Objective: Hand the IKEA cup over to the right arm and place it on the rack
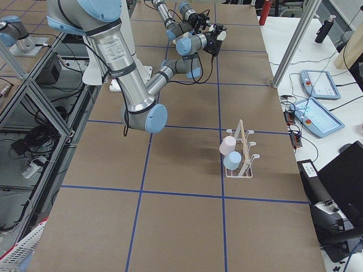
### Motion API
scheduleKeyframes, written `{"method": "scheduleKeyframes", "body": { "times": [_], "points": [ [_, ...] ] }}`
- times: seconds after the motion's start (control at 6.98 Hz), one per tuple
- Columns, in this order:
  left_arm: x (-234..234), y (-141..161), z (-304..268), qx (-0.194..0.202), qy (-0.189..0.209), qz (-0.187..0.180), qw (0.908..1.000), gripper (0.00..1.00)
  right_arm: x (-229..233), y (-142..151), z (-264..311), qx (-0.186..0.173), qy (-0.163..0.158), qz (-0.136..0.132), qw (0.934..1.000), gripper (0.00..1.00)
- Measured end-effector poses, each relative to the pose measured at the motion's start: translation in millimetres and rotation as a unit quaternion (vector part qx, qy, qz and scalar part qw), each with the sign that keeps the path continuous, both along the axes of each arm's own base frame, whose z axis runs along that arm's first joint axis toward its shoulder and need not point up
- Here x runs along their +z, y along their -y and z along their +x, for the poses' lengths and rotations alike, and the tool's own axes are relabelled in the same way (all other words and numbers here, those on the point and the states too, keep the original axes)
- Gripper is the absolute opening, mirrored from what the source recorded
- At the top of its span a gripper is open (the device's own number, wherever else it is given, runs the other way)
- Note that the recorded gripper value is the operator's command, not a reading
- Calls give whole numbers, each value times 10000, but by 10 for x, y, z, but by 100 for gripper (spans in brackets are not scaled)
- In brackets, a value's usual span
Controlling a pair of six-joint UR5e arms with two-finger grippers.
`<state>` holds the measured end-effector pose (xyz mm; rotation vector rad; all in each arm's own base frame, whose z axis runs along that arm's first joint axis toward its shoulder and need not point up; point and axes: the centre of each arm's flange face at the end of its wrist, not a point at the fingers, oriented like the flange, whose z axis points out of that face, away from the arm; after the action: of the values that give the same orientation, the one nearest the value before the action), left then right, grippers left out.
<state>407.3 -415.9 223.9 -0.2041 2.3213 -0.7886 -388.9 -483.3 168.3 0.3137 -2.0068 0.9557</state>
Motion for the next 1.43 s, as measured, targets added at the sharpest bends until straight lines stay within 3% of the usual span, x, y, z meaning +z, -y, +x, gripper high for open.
{"method": "scheduleKeyframes", "body": {
  "times": [0.29,0.43,0.57,0.72,0.86,1.15,1.29,1.43],
  "points": [
    [0,55,-37,-180,158,93,9997,100,196,250,262,446,-603,96,9971,0],
    [35,74,-43,-410,485,248,9977,100,289,371,361,682,-1176,163,9906,0],
    [61,68,-79,-663,1043,381,9916,100,395,481,449,909,-1936,201,9767,0],
    [18,15,-184,-887,1731,505,9796,100,515,566,548,1172,-2781,175,9532,0],
    [-120,-65,-314,-1042,2487,617,9610,100,614,622,632,1447,-3659,70,9193,0],
    [-481,-230,-576,-1153,3960,869,9069,100,882,682,744,1782,-5056,-192,8439,0],
    [-558,-284,-685,-1121,4448,933,8837,100,1137,674,800,1799,-5661,-147,8043,0],
    [-515,-277,-770,-1035,4778,960,8670,100,1449,637,873,1700,-6223,-25,7641,0]
  ]
}}
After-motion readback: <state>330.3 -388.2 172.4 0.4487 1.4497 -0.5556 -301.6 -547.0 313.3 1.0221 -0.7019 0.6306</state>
